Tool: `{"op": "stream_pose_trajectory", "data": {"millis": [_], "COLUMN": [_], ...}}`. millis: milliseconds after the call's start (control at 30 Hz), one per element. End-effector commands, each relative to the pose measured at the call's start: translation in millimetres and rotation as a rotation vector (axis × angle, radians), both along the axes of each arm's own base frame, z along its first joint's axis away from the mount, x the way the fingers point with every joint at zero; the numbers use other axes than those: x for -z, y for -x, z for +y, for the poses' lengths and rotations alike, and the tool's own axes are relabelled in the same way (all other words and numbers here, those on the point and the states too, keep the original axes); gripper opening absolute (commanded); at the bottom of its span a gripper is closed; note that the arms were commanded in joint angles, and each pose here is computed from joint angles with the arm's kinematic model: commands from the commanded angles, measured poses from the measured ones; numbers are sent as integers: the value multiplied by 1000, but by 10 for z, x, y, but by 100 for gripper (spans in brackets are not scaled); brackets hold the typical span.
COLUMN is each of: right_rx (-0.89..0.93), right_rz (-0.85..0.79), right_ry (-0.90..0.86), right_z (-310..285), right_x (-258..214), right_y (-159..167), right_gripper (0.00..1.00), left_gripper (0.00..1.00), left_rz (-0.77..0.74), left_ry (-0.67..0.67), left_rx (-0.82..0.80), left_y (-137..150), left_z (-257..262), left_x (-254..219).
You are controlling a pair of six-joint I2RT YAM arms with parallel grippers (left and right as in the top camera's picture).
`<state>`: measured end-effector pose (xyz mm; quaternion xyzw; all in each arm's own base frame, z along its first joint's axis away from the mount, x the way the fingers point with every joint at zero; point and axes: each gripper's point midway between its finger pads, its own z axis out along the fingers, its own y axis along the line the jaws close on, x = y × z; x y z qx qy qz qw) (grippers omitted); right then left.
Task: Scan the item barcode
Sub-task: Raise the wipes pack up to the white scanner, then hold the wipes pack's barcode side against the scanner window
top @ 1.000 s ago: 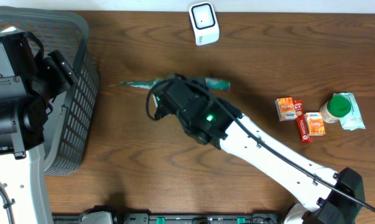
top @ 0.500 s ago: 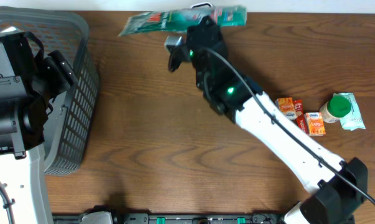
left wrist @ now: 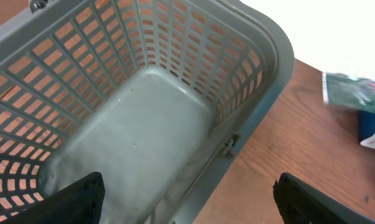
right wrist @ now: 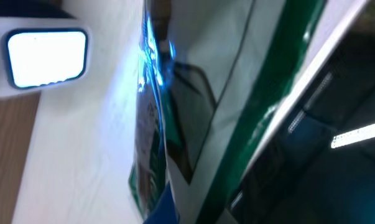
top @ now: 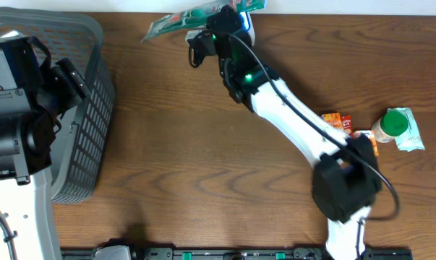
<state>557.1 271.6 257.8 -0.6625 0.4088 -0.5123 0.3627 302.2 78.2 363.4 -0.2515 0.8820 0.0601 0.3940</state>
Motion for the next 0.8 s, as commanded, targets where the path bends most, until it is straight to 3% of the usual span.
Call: {"op": "stream_pose_trajectory", "data": {"millis": [0, 233, 467, 767], "right_rx": [-16, -94, -156, -111], "right_rz": [-61, -20, 112, 176], "right_ry": [-33, -93, -349, -361], "right_z": [-18, 64, 279, 123], "right_x": [152, 608, 840, 1013], "right_y": [-277, -451, -371, -398], "right_gripper": [1, 1, 1, 1], "left_gripper": [88, 88, 88, 88], "left_rz": [-6, -6, -6, -6], "left_ry": [-6, -6, -6, -6], "left_rx": [-11, -12, -11, -12], "left_y": [11, 11, 11, 11], "left_z": [26, 27, 26, 27], "left_x": [-28, -28, -28, -28]}}
